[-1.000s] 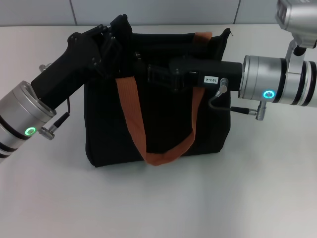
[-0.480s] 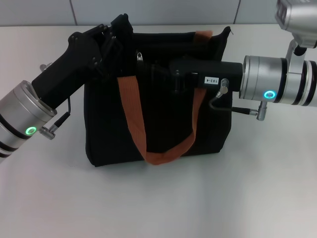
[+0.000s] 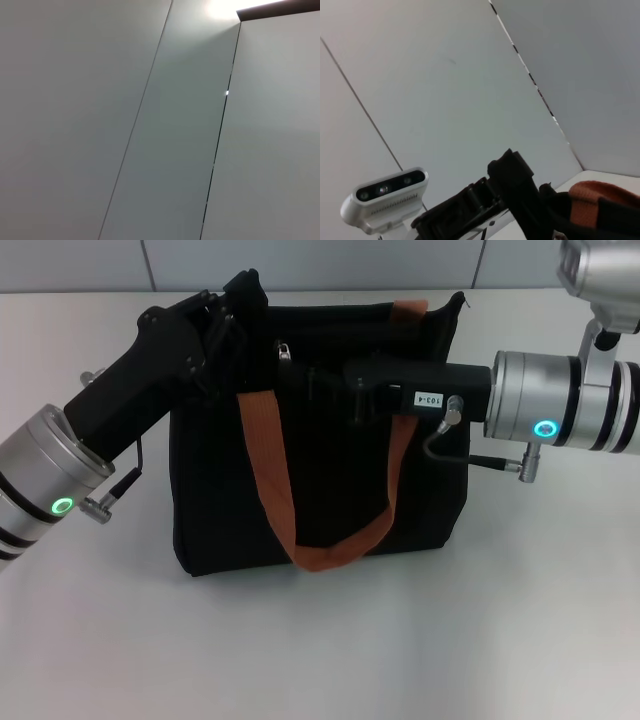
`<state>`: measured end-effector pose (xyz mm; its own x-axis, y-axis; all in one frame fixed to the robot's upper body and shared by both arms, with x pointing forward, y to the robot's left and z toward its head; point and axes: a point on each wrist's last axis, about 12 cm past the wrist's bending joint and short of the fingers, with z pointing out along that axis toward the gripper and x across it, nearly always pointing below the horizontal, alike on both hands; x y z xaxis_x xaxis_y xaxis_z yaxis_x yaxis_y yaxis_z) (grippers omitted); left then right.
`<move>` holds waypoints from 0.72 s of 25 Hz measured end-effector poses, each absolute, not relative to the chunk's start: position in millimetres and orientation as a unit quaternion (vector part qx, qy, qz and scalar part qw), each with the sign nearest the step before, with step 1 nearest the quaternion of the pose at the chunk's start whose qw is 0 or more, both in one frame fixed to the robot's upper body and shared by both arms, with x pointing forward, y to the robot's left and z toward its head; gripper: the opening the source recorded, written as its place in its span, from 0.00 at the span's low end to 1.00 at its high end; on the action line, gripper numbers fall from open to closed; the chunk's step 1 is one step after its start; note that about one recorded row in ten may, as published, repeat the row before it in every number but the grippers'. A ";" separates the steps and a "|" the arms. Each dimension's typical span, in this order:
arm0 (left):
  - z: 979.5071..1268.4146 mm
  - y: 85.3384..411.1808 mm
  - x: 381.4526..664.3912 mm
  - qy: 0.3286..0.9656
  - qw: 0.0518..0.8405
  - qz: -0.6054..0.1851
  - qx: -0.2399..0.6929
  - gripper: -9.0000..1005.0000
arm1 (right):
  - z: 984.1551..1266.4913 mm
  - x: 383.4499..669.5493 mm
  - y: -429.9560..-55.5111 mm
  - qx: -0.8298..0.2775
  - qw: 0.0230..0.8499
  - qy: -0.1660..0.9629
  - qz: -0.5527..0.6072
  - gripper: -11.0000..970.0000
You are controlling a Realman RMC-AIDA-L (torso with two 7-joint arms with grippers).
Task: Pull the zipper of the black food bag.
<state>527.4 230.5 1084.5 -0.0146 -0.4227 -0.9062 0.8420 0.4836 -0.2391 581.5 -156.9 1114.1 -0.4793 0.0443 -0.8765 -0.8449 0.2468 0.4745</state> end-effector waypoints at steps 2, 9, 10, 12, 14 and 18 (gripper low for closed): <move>1083.6 230.6 526.6 0.537 0.674 -0.469 0.194 0.05 | 1115.5 582.4 -157.2 -0.293 0.412 0.674 0.539 0.01; 1076.0 236.1 521.9 0.553 0.675 -0.452 0.185 0.05 | 1131.3 589.4 -149.7 -0.304 0.382 0.685 0.540 0.01; 1076.0 236.1 521.9 0.553 0.675 -0.452 0.185 0.05 | 1131.3 589.4 -149.7 -0.304 0.382 0.685 0.540 0.01; 1074.4 237.8 520.4 0.555 0.678 -0.447 0.183 0.05 | 1135.3 591.3 -146.6 -0.308 0.366 0.694 0.539 0.01; 1070.7 240.8 516.9 0.556 0.690 -0.429 0.176 0.05 | 1140.3 593.4 -142.4 -0.311 0.342 0.707 0.536 0.01; 1067.2 243.7 513.3 0.559 0.699 -0.412 0.174 0.05 | 1144.1 594.4 -140.7 -0.311 0.323 0.719 0.530 0.01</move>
